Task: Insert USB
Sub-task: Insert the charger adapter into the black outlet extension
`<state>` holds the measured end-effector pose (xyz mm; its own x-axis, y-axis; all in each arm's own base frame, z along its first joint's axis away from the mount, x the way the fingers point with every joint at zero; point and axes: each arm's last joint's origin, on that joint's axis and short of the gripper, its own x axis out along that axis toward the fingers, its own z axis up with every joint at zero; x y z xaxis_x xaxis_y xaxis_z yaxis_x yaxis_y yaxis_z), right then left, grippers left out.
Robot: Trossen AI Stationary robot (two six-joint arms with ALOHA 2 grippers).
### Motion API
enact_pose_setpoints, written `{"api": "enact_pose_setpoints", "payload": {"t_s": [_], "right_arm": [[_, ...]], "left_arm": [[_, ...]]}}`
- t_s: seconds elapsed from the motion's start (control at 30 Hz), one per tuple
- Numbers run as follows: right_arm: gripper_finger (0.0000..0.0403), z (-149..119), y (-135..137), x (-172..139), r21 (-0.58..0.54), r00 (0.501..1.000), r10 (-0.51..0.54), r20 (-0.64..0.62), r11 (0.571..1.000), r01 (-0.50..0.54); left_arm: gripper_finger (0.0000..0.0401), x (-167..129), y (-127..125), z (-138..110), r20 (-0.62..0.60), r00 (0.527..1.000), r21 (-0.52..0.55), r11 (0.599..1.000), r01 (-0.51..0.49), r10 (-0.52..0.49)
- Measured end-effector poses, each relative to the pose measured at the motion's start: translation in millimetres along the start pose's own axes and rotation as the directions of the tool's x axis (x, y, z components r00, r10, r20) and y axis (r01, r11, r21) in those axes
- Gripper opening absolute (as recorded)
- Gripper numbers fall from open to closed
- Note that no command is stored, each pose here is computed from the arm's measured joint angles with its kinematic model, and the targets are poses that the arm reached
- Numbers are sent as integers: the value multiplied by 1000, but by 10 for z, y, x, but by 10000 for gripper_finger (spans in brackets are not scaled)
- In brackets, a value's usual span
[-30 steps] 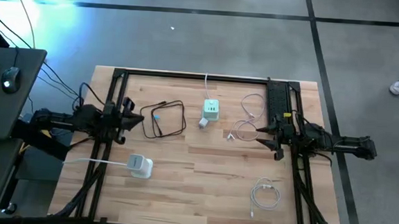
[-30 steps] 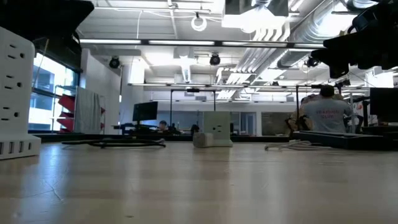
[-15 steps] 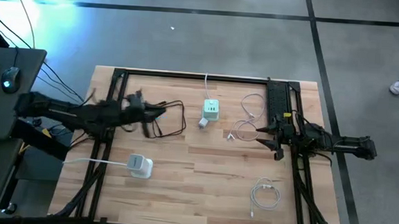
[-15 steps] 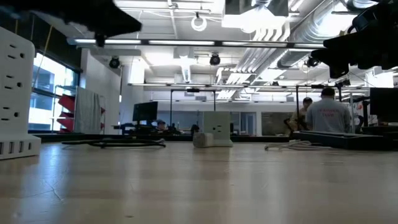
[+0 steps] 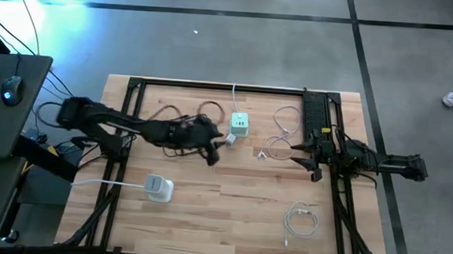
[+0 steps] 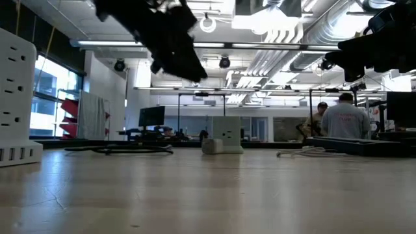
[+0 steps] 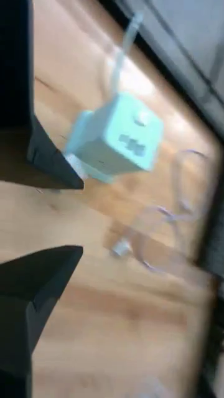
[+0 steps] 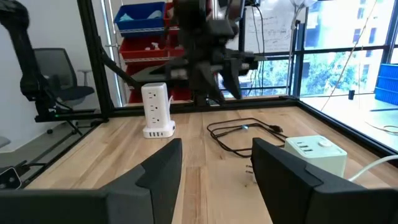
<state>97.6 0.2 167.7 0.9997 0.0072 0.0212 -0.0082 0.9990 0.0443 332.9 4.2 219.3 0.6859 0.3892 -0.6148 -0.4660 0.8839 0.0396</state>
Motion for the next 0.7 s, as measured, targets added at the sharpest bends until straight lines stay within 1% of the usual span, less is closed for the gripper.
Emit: {"api": "enact_pose_setpoints", "payload": {"t_s": [0.1, 0.23, 0.3, 0.4, 0.53, 0.7], "right_arm": [[176, 0, 0, 0, 0, 1000, 0, 0, 1000, 0], [176, 0, 0, 0, 0, 1000, 0, 0, 1000, 0], [176, 0, 0, 0, 0, 1000, 0, 0, 1000, 0], [176, 0, 0, 0, 0, 1000, 0, 0, 1000, 0], [176, 0, 0, 0, 0, 1000, 0, 0, 1000, 0], [176, 0, 0, 0, 0, 1000, 0, 0, 1000, 0]], "left_arm": [[181, 212, -45, 20, -74, 996, -13, 999, -45, 44], [207, 478, -66, 13, -136, 990, -47, 998, -47, 41], [218, 586, -65, -11, -159, 986, -47, 997, -55, 47], [226, 675, -65, -36, -196, 977, -27, 996, -87, 80], [227, 686, -37, -66, -227, 958, 12, 984, -180, 178], [227, 771, 9, -88, -224, 953, -32, 976, -217, 205]]}}
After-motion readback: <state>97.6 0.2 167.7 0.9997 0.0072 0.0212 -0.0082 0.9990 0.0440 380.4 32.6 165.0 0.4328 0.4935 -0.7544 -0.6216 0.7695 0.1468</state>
